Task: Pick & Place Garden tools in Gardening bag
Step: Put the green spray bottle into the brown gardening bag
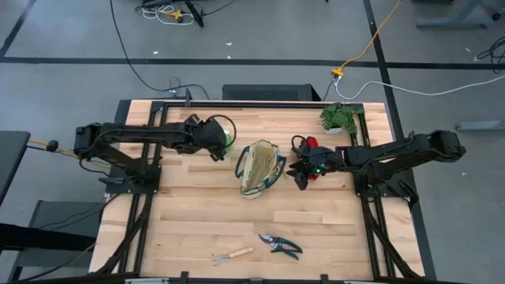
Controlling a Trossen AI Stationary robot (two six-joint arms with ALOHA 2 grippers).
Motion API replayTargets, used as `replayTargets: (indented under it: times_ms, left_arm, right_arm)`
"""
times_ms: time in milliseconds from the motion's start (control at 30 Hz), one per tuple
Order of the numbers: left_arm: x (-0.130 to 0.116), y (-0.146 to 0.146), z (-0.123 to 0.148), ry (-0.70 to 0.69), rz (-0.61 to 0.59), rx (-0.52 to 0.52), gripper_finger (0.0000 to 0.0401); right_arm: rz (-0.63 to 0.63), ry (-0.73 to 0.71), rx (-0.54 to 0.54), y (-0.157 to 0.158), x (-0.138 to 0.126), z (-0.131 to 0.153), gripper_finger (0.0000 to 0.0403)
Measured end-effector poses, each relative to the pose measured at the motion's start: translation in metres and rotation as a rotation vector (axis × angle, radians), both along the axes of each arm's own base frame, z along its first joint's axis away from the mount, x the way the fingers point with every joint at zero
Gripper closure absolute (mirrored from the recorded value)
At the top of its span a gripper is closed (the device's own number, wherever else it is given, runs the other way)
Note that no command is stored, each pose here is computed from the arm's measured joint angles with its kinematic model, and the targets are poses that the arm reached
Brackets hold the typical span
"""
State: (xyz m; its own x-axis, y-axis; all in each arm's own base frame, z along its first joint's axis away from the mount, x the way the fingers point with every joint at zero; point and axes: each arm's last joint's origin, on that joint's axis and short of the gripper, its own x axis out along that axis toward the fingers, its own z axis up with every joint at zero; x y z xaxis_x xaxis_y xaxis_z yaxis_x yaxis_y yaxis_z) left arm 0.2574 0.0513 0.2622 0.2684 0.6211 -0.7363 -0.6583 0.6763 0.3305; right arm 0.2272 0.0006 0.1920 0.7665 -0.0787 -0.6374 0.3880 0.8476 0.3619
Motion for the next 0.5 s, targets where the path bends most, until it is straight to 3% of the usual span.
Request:
replayTargets:
  times_ms: [233,400,500]
  left_arm:
    - [-0.025,-0.010,0.014,0.008,-0.004,-0.087,0.0174]
    - [-0.043,-0.012,0.021,0.053,0.063,-0.025,0.0174]
    - [-0.045,-0.011,0.024,0.065,0.043,0.015,0.0174]
  right_arm:
    - [0.000,0.003,0.000,0.000,0.000,0.000,0.0238]
    - [-0.003,-0.002,-0.007,0.000,0.000,0.000,0.0238]
    - [-0.003,-0.006,-0.007,0.000,0.000,0.000,0.0238]
